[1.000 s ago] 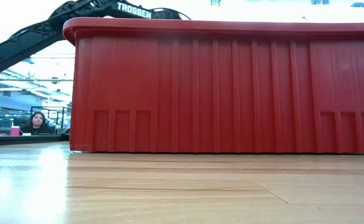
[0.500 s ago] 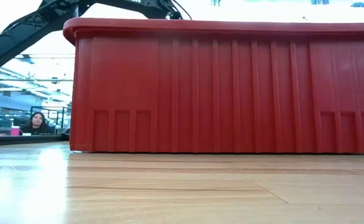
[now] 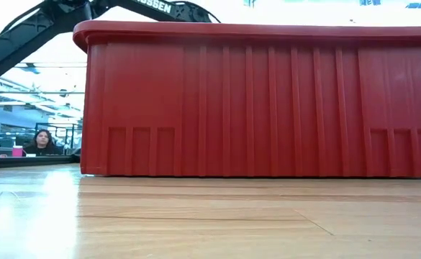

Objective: Pick and place slides into bin
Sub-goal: Put the right black slide into the red bin, then put the black slide into the red bin

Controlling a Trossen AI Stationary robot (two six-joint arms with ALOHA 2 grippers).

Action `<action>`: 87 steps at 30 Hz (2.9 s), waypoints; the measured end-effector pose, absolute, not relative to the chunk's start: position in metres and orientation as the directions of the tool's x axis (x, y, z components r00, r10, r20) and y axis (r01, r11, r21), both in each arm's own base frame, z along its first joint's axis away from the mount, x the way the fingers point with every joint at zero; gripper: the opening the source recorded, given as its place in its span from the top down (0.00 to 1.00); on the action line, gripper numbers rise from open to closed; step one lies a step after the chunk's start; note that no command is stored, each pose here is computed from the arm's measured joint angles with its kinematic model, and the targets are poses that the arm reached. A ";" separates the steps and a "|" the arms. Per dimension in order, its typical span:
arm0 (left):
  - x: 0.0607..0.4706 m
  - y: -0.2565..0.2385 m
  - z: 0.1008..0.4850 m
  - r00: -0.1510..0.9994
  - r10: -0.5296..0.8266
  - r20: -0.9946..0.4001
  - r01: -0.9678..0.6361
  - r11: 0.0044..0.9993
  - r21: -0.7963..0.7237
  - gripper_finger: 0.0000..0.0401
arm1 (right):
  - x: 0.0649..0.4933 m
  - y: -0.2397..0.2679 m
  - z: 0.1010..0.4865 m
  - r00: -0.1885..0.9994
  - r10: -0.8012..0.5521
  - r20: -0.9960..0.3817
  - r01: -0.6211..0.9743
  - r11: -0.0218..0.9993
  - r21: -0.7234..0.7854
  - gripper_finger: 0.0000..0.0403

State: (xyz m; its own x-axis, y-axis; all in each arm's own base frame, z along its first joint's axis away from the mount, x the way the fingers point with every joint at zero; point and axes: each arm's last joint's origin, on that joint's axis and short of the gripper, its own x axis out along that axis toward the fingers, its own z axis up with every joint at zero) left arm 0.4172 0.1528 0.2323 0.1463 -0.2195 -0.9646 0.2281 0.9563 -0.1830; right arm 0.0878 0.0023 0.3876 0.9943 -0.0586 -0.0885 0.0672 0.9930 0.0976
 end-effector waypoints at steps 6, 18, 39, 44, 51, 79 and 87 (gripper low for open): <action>0.426 0.134 0.224 0.154 -0.233 -0.960 0.274 0.944 -0.185 1.00 | 0.088 0.002 0.388 0.994 -0.059 -0.088 0.068 0.993 0.099 1.00; 0.438 0.128 0.224 0.256 -0.246 -0.935 0.336 0.930 -0.152 1.00 | 0.088 0.002 0.388 0.994 -0.059 -0.088 0.068 0.993 0.099 1.00; 0.399 0.122 0.285 0.180 -0.087 -0.980 0.227 0.973 -0.045 1.00 | 0.088 0.003 0.386 0.994 -0.034 -0.107 0.044 0.994 0.099 1.00; 0.373 0.111 0.342 0.345 -0.018 -0.938 0.217 0.974 0.061 1.00 | 0.088 0.003 0.386 0.994 -0.035 -0.107 0.045 0.995 0.092 1.00; 0.316 0.061 0.435 0.648 -0.070 -0.759 0.169 0.984 0.054 1.00 | 0.088 0.006 0.386 0.992 0.068 -0.107 -0.064 0.997 0.044 1.00; 0.167 -0.098 0.294 0.110 -0.329 -0.938 -0.241 0.907 -0.346 1.00 | 0.088 0.006 0.395 0.998 0.063 -0.011 -0.062 0.998 0.019 1.00; 0.128 -0.092 0.275 0.067 -0.439 -0.896 -0.504 0.760 -0.411 0.98 | 0.088 0.003 0.397 0.999 -0.043 0.006 0.042 0.996 0.081 1.00</action>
